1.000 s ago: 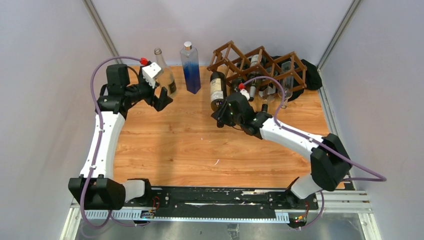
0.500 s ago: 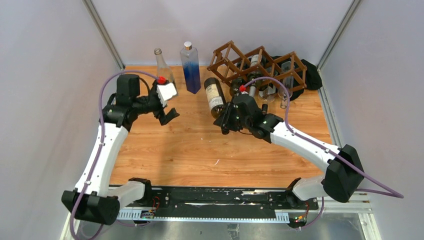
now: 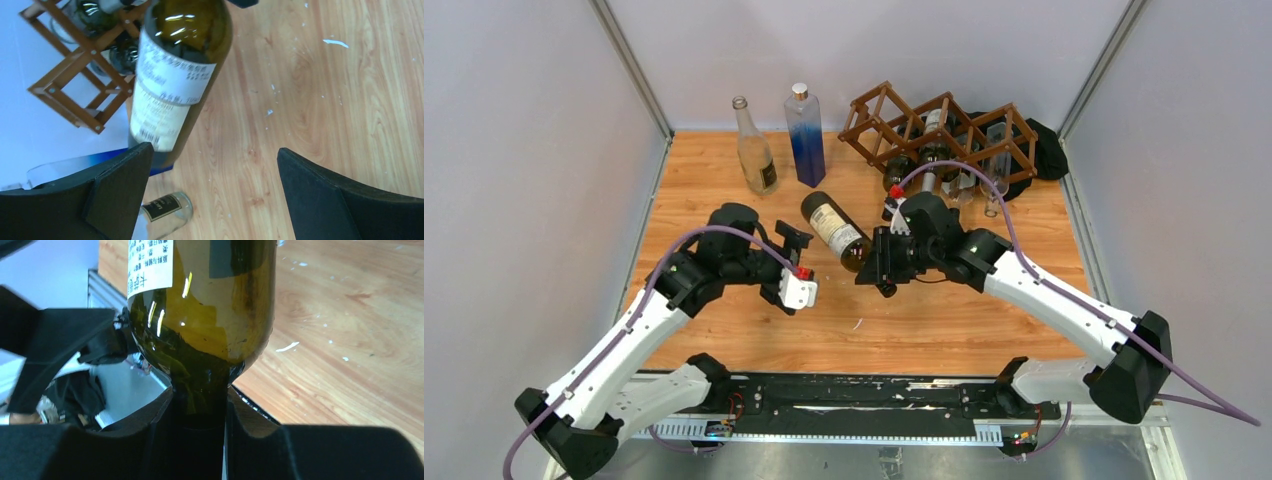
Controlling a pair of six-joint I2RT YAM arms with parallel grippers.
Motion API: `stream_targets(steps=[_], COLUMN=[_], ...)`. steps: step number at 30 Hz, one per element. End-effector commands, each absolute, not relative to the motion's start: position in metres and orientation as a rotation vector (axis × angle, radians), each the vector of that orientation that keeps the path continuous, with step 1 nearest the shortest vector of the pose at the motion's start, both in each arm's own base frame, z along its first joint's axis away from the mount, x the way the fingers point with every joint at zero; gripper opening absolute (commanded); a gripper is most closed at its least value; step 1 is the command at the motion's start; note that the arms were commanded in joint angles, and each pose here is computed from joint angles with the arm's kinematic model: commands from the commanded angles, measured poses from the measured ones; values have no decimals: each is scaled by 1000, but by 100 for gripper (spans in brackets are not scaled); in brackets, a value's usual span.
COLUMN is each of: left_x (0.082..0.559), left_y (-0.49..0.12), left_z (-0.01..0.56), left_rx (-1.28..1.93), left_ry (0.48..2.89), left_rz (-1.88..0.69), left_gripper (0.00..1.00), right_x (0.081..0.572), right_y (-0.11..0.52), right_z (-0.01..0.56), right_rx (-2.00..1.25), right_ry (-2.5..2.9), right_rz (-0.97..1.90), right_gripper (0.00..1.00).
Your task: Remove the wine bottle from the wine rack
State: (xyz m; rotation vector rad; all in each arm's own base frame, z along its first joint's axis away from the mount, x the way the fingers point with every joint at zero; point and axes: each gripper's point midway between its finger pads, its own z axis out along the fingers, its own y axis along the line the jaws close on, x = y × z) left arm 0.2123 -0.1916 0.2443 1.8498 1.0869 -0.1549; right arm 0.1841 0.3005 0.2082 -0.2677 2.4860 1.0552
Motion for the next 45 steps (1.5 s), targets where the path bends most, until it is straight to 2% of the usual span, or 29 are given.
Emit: stream_targets(steps=[1, 13, 24, 28, 31, 34, 35, 36, 38, 41, 45], left_x=[219, 220, 229, 227, 227, 228, 228, 229, 232, 238, 241], left_y=[-204, -222, -221, -223, -224, -225, -225, -225, -225, -224, -224], left_z=[240, 243, 234, 230, 230, 232, 233, 236, 241, 250, 263], left_rx=[1859, 1745, 1738, 1755, 1758, 1749, 1747, 1734, 1702, 1642, 1553], left_ry=[1014, 839, 906, 903, 896, 898, 896, 894, 899, 931, 1010], left_rz=[-27, 121, 147, 128, 128, 132, 132, 135, 147, 156, 103], left_gripper=[100, 100, 99, 88, 70, 46, 36, 19, 2, 0, 0], right_x=[162, 136, 123, 122, 123, 123, 123, 123, 126, 136, 154], right_y=[321, 348, 372, 377, 380, 381, 380, 379, 375, 361, 333], right_z=[261, 287, 301, 303, 298, 291, 290, 288, 288, 291, 303], right_rx=[-500, -645, -750, -786, -790, -801, -805, -806, -806, -764, -665], right_ry=[2339, 2356, 2338, 2319, 2324, 2341, 2340, 2341, 2328, 2297, 2219], right_rz=[1232, 1427, 1515, 1522, 1520, 1517, 1514, 1508, 1488, 1439, 1351], right_gripper=[0, 0, 0, 0, 0, 16, 26, 37, 58, 71, 79])
